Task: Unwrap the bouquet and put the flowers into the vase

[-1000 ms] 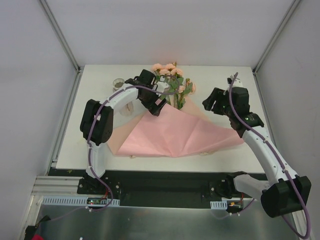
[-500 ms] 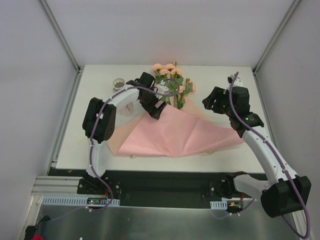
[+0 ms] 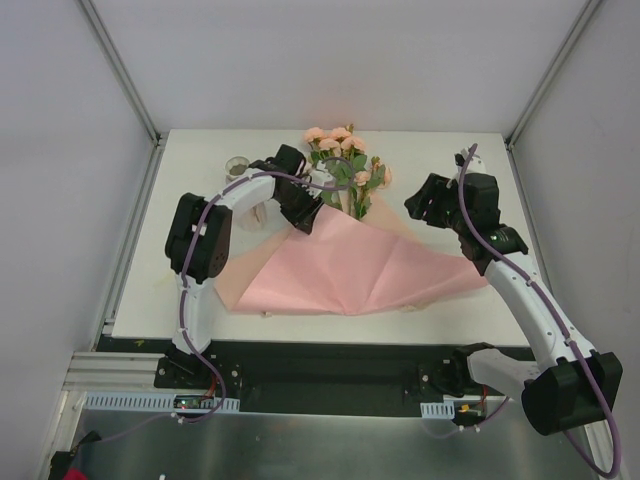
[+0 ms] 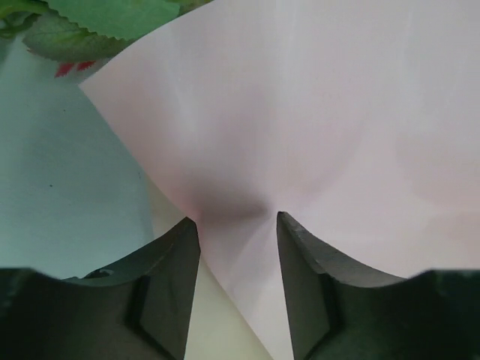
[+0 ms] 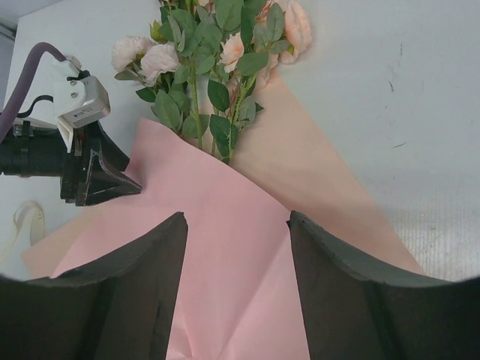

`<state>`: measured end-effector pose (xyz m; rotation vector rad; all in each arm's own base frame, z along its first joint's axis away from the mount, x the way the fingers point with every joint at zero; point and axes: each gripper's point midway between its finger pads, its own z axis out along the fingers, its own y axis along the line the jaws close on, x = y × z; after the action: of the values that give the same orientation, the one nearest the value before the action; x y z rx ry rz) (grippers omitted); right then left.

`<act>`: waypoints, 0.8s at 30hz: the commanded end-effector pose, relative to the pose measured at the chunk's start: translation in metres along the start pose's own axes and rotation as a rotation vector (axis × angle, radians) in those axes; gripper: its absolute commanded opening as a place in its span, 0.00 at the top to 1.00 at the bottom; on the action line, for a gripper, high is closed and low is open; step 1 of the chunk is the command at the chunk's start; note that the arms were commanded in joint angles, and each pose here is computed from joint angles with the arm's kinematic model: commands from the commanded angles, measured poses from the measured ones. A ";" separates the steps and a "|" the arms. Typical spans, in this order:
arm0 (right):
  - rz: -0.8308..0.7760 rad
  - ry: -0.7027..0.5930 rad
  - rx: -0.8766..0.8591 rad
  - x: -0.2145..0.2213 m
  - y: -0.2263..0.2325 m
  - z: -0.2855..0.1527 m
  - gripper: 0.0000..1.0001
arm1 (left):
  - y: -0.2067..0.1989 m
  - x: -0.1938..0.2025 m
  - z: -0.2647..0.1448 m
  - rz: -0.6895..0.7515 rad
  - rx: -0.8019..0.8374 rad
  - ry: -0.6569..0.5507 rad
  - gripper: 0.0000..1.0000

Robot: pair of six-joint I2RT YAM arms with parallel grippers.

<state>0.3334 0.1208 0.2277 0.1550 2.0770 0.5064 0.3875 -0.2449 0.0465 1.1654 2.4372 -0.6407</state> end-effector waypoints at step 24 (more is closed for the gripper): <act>0.025 -0.080 -0.078 -0.029 0.022 -0.011 0.41 | -0.044 -0.017 -0.047 0.145 -0.061 -0.055 1.00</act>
<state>0.3318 0.1253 0.2289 0.1528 2.0796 0.5396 0.3643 -0.2614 0.1039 1.2353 2.2874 -0.5995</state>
